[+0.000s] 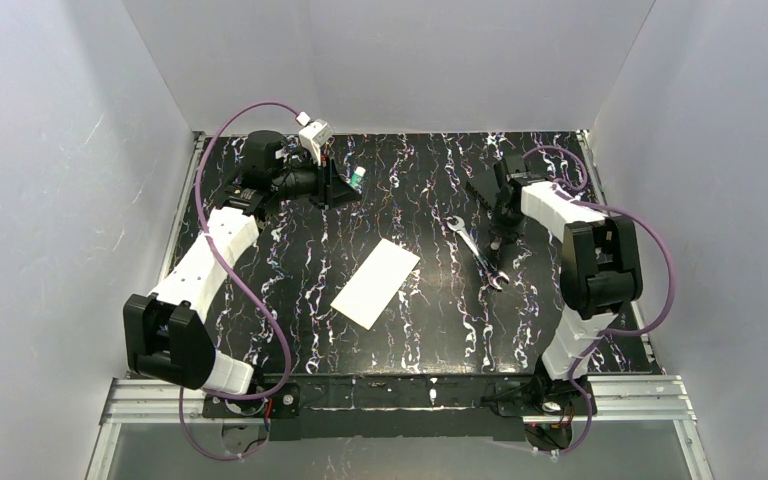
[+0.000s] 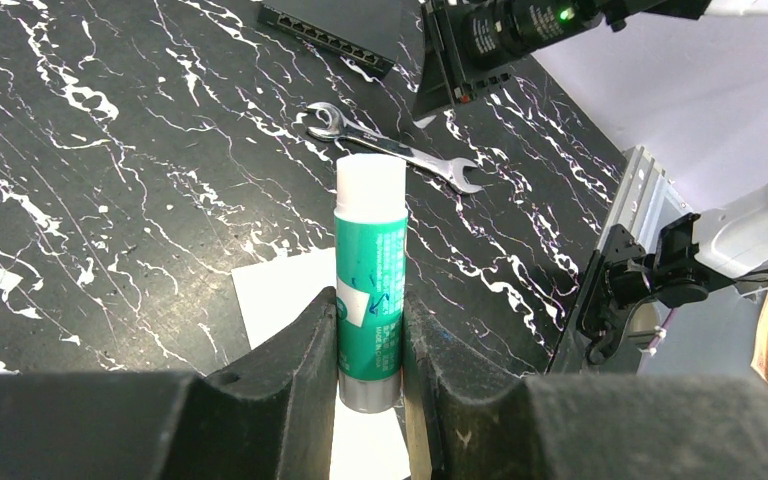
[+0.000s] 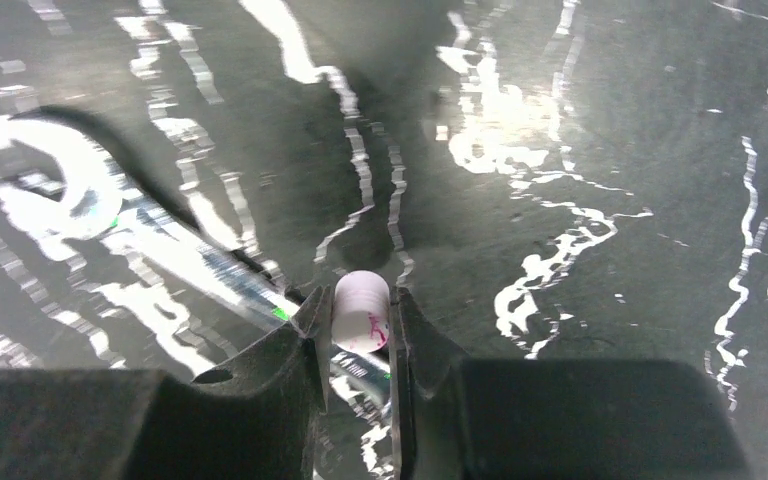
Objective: Place the letter into the envelope and seal it
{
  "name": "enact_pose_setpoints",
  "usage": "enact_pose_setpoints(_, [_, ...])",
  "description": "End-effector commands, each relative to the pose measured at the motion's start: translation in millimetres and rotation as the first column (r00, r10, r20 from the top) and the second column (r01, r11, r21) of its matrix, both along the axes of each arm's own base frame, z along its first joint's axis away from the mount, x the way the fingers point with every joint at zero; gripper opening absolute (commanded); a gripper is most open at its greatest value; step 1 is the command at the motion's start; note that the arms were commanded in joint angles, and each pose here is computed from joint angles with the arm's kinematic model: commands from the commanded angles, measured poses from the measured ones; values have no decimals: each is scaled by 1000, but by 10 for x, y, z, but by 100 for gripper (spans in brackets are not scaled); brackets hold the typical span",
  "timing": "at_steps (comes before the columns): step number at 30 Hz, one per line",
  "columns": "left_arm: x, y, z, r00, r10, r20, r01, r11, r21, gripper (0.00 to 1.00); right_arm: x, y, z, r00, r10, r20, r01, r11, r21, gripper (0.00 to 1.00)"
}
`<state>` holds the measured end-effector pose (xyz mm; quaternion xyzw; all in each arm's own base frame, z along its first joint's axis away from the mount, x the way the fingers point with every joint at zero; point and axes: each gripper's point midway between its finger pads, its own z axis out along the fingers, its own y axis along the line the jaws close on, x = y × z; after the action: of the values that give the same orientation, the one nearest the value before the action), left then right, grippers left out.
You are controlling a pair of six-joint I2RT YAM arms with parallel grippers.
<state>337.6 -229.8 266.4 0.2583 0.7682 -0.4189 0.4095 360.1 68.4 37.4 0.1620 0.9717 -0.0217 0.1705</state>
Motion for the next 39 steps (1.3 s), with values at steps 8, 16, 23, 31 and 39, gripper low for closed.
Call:
enact_pose_setpoints(8, [-174,-258,153,985,-164,55,167,984,-62,0,6,1521,1566,897,225,381,-438,583,685,1])
enact_pose_setpoints(16, [-386,-350,-39,953,-295,62,294,955,28,0,-246,2125,2433,819,224,528,-572,247,782,1])
enact_pose_setpoints(23, [-350,-267,-126,945,-313,91,300,945,131,0,-391,2325,2828,803,213,556,-587,126,800,1])
enact_pose_setpoints(31, [-424,-340,-113,940,-335,61,328,939,102,0,-434,2462,2835,800,222,557,-589,116,800,1])
enact_pose_setpoints(39, [-497,-422,-65,931,-360,57,355,931,84,0,-476,2594,2864,799,227,557,-587,92,804,1])
